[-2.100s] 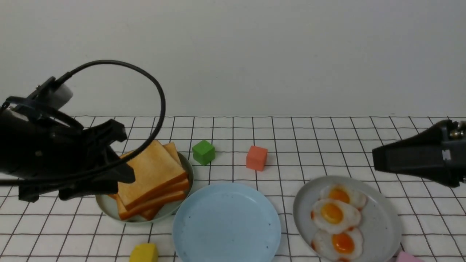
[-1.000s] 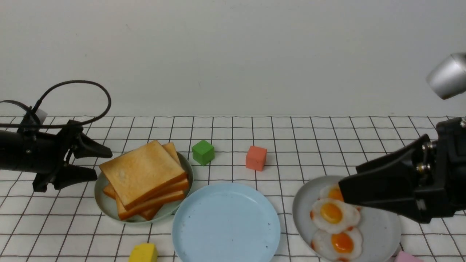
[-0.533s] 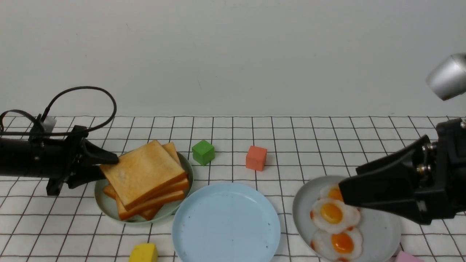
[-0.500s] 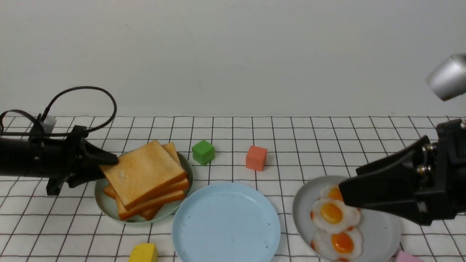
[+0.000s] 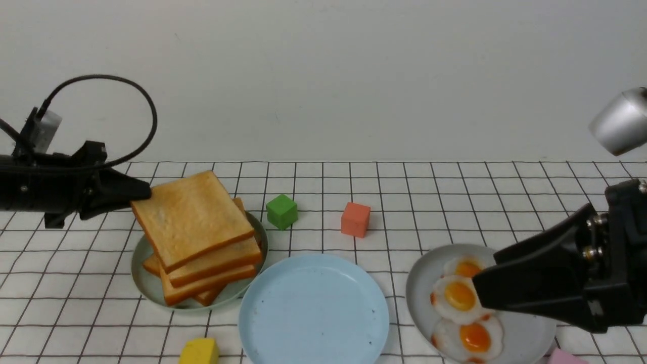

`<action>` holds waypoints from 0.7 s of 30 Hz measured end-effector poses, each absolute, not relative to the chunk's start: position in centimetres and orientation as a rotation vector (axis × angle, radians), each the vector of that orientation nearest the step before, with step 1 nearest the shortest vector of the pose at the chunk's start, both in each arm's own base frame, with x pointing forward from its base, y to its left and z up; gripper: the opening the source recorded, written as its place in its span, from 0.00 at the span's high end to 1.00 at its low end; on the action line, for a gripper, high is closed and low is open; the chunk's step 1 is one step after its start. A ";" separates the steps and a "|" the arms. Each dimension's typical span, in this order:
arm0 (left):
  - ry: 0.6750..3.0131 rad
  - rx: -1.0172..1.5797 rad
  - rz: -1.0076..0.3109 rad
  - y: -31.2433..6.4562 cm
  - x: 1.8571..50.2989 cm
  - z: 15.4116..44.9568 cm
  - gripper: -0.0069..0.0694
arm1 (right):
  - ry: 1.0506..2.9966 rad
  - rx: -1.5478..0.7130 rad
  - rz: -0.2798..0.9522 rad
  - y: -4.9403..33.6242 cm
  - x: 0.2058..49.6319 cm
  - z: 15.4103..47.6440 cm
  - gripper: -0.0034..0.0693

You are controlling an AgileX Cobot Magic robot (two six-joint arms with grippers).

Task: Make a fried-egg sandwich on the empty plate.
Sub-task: Use the left arm to put a slice of bread into the empty plate in the middle

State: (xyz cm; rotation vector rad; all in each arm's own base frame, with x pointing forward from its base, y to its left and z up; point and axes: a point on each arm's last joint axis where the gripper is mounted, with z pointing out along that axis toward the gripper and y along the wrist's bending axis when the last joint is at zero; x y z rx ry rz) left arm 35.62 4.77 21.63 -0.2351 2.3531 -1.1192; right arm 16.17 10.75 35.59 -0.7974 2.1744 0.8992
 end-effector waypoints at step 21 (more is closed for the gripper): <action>2.477 0.473 -0.824 -13.6 35.2 19.0 0.83 | 2.198 -0.850 0.762 10.2 16.5 35.0 0.37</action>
